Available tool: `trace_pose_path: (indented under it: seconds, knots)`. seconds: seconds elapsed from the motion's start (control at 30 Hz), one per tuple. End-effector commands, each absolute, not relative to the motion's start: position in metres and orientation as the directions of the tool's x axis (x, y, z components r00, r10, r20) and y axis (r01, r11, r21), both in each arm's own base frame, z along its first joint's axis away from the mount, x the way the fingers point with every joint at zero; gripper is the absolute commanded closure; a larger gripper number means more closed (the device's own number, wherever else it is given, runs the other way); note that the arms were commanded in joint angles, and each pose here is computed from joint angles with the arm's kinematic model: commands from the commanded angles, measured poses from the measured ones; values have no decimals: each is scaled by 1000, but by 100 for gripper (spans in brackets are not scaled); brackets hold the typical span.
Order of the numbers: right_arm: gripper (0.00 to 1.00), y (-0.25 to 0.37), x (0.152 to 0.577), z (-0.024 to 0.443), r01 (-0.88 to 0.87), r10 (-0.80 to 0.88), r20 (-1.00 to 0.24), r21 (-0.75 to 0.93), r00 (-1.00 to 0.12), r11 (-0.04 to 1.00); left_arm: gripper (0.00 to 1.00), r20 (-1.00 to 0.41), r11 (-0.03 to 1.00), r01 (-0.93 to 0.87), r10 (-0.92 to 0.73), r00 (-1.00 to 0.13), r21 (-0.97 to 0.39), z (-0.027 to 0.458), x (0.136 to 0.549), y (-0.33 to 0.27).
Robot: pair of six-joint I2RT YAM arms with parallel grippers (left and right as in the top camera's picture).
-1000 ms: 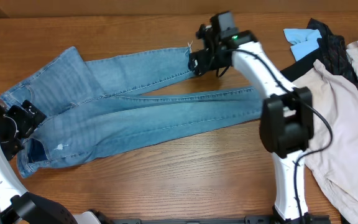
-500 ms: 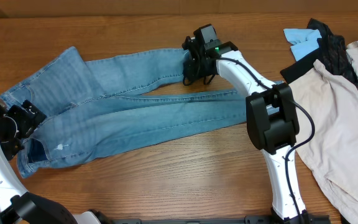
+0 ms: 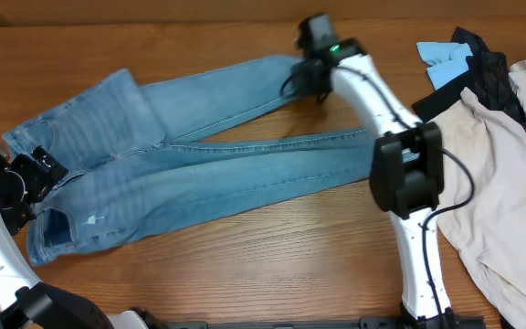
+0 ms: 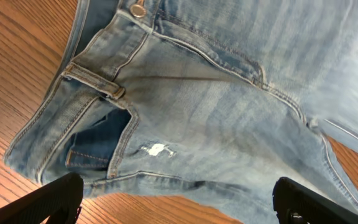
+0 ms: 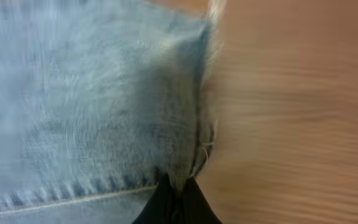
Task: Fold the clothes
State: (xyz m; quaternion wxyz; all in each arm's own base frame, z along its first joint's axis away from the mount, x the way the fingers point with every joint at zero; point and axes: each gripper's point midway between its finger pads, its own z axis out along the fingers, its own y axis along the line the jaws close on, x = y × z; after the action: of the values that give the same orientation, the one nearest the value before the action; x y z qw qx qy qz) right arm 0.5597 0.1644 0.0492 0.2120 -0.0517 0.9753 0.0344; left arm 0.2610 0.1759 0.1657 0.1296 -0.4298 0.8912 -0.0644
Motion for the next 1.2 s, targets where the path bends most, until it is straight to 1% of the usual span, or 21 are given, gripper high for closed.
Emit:
trace_pose_path:
  seconds: [0.0,0.17,0.33,0.4,0.53,0.57,0.6,0.63,0.73,0.77,0.9,1.0,1.07,1.17]
  knots:
    - [96,43,603,121,194,108,-572,-92,-813,977,0,-199,647,-727,-763,-615,-230,171,267,178]
    - [96,-42,606,164,348,239,-619,-60,-748,936,0,-200,647,-727,-763,-615,-230,171,267,178]
    - [96,-85,597,165,410,297,-604,-54,-739,910,0,-201,653,-722,-758,-621,-230,171,268,176]
    - [94,-89,595,163,411,305,-596,-47,-743,910,0,-205,658,-717,-753,-625,-231,172,270,175]
    - [82,-89,594,163,412,306,-591,-48,-746,910,0,-226,675,-699,-737,-636,-235,173,278,172]
    - [73,-89,593,162,411,306,-588,-49,-748,910,0,-233,683,-692,-731,-642,-235,174,281,171]
    - [61,-89,592,161,411,307,-583,-51,-752,910,0,-241,690,-684,-724,-647,-236,174,284,169]
    - [59,-89,590,160,410,307,-575,-55,-758,910,0,-250,697,-676,-717,-651,-238,175,287,168]
    - [58,-88,580,156,408,310,-540,-69,-783,911,0,-293,722,-647,-691,-661,-244,178,300,166]
    - [57,-84,572,157,398,311,-512,-66,-801,915,0,-331,738,-627,-673,-661,-249,182,311,166]
    - [52,-71,550,174,368,316,-463,-25,-828,929,0,-388,760,-596,-646,-657,-258,182,332,170]
    - [52,-60,526,189,348,319,-412,7,-853,938,0,-365,781,-562,-625,-690,-273,168,344,166]
    - [52,-51,506,197,332,322,-356,33,-877,943,0,-328,806,-518,-590,-738,-285,152,350,157]
    - [52,-42,480,202,324,324,-277,48,-905,945,0,-243,816,-504,-569,-786,-282,122,355,145]
